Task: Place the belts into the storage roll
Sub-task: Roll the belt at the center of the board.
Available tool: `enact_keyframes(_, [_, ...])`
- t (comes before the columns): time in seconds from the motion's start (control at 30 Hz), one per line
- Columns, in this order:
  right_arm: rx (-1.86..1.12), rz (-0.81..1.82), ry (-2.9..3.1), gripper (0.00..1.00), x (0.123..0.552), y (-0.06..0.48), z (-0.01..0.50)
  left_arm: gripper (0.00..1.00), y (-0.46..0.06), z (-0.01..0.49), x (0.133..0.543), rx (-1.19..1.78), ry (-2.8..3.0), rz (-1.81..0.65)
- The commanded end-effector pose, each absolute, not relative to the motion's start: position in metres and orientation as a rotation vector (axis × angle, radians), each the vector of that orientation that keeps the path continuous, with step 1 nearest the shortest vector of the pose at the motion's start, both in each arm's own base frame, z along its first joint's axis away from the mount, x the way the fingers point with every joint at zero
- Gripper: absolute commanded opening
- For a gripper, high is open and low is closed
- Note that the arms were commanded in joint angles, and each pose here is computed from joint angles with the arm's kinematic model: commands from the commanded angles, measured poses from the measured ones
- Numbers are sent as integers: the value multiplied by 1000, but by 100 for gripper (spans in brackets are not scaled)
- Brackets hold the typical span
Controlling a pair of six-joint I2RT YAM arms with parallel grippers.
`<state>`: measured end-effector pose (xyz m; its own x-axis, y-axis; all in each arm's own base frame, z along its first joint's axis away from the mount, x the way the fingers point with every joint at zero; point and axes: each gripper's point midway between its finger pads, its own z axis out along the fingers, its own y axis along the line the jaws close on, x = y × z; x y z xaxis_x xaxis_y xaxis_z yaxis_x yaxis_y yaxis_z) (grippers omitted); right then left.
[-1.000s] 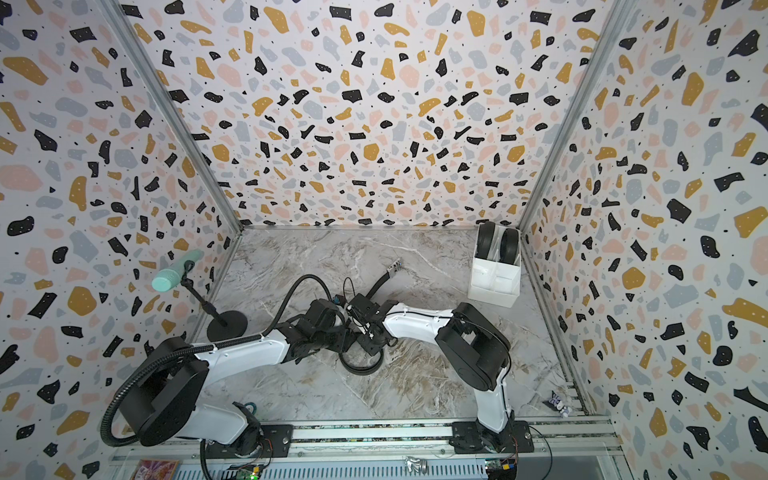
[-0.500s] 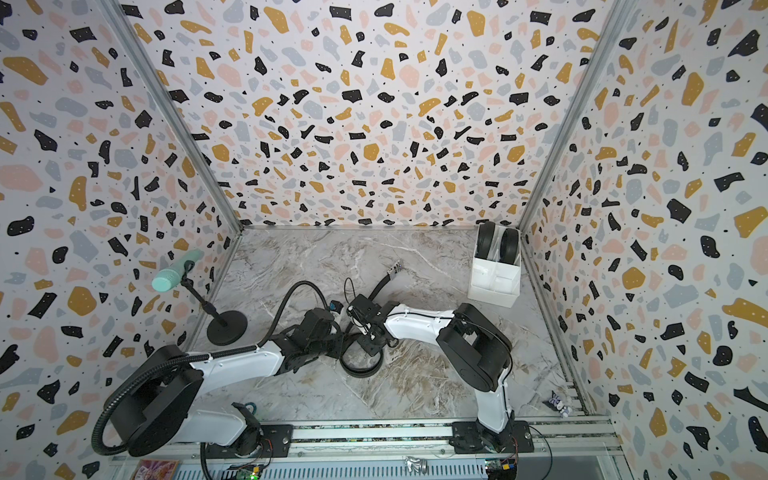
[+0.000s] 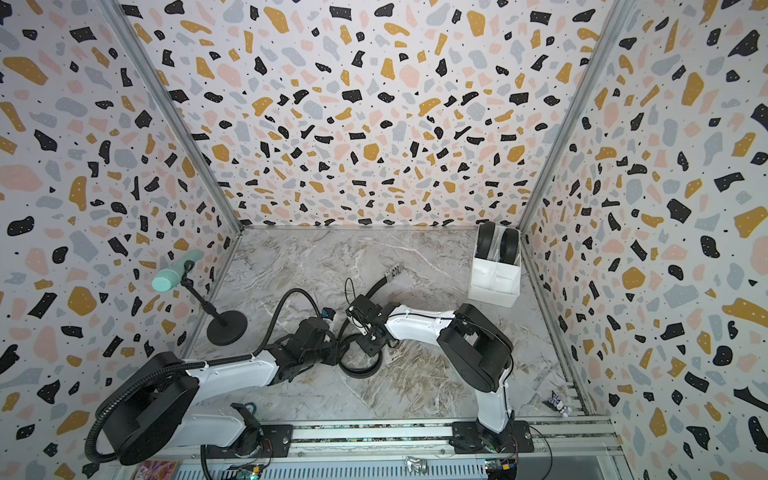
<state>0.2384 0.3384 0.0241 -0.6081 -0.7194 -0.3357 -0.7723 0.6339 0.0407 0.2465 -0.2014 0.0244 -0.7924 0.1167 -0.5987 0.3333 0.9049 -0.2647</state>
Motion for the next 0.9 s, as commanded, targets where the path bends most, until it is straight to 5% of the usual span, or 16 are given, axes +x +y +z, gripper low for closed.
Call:
enact_keyframes(0.0, [-1240, 362, 2613, 0, 218, 349, 12, 47, -213, 30, 252, 382, 2421, -512])
enact_keyframes(0.27, [-1250, 370, 2617, 0, 217, 351, 9, 34, -228, 40, 259, 394, 2342, -590])
enact_keyframes(0.63, [-1257, 365, 2629, 0, 216, 350, 5, 0, -238, 31, 259, 456, 2350, -597])
enact_keyframes(0.73, [-1254, 360, 2636, 1, 216, 348, 4, 0, -233, 29, 260, 461, 2356, -538])
enact_keyframes(0.87, [-1207, 389, 2656, 36, 223, 339, 22, 0, -222, 30, 264, 461, 2355, -430])
